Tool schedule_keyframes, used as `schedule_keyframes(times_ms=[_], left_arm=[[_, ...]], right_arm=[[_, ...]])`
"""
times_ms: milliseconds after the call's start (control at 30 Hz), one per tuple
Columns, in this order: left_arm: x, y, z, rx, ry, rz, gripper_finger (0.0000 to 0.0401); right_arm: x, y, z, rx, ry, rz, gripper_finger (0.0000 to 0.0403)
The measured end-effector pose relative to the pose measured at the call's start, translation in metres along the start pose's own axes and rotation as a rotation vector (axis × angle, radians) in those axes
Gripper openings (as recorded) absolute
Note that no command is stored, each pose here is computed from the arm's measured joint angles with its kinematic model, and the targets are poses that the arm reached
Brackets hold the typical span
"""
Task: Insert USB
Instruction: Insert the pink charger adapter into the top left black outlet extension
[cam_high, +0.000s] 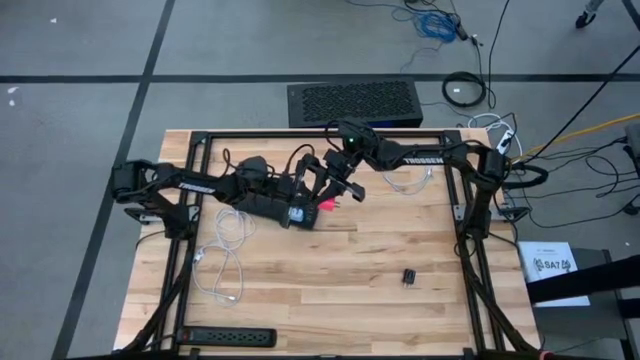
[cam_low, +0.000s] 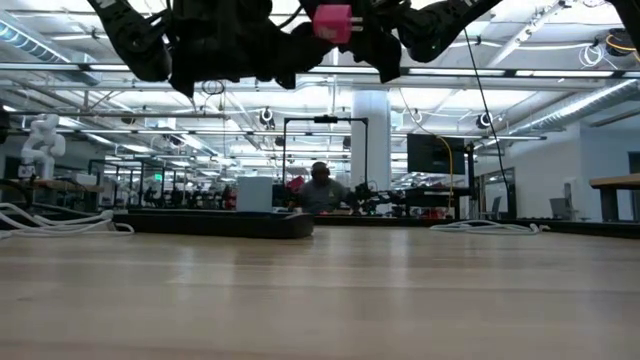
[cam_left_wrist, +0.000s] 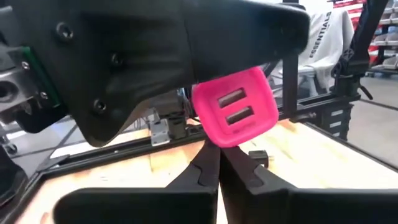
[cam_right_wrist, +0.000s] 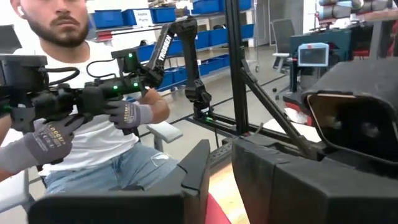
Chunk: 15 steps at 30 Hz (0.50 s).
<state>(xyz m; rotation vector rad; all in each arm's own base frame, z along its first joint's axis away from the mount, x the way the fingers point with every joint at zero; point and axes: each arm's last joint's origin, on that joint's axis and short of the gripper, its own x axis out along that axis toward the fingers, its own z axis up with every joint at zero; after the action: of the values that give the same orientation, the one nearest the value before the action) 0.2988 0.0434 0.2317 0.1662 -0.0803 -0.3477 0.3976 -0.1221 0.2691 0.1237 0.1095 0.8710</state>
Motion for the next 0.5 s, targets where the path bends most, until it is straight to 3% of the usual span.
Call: schedule_keyframes(times_ms=[333, 400, 500], left_arm=[[-0.004, 0.006, -0.009, -0.067, 0.070, 0.001, 0.0003], [-0.004, 0.005, -0.007, -0.055, 0.052, -0.047, 0.0002], [-0.005, 0.008, 0.003, -0.019, 0.003, -0.025, 0.0002]], right_arm=[[-0.010, -0.003, -0.019, 0.089, 0.090, -0.072, 0.0058], [-0.017, -0.006, -0.025, 0.105, 0.132, -0.159, 0.0058], [-0.026, -0.011, -0.054, 0.226, 0.263, -0.293, 0.0057]])
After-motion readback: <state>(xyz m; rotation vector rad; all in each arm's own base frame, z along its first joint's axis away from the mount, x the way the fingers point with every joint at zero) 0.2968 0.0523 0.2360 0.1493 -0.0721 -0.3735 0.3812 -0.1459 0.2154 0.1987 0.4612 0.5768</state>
